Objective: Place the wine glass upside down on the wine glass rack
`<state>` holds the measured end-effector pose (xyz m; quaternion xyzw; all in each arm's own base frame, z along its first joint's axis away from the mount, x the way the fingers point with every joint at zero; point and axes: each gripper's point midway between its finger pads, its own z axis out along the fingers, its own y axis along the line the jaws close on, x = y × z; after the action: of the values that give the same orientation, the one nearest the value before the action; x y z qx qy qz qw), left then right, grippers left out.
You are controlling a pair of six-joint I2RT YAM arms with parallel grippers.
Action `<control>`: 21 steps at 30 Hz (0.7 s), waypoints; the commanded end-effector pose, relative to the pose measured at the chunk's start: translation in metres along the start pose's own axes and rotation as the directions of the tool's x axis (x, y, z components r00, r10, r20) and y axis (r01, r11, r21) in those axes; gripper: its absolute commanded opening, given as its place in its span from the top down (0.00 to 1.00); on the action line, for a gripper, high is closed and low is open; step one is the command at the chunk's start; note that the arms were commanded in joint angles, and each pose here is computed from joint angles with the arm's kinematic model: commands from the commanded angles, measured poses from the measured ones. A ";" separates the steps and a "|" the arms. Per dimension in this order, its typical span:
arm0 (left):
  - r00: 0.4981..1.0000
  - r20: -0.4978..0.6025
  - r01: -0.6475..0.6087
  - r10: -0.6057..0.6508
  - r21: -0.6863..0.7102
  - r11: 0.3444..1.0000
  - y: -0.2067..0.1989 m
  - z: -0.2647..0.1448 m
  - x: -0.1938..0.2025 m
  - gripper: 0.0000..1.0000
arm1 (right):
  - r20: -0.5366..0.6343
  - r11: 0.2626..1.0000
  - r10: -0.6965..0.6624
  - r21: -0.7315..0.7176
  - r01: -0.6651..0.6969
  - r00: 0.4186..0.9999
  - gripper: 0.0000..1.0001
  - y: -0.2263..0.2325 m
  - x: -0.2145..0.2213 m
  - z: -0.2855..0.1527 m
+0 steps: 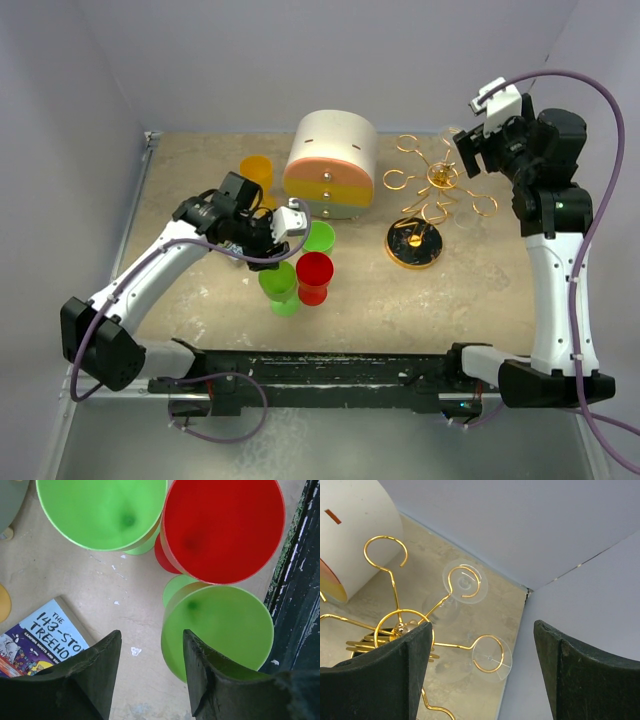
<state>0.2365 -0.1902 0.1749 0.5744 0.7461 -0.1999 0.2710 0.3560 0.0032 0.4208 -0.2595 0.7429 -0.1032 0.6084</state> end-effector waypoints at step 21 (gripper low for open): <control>0.979 -0.174 -0.117 0.110 -0.034 0.993 -0.013 -0.036 0.023 1.00 | 0.009 1.000 -0.003 0.019 0.003 1.000 0.17 -0.003 -0.001 -0.006</control>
<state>0.2197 -0.1722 0.1588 0.6047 0.7520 -0.1581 0.2094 0.3576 0.0018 0.4079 -0.2592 0.7526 -0.1022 0.5966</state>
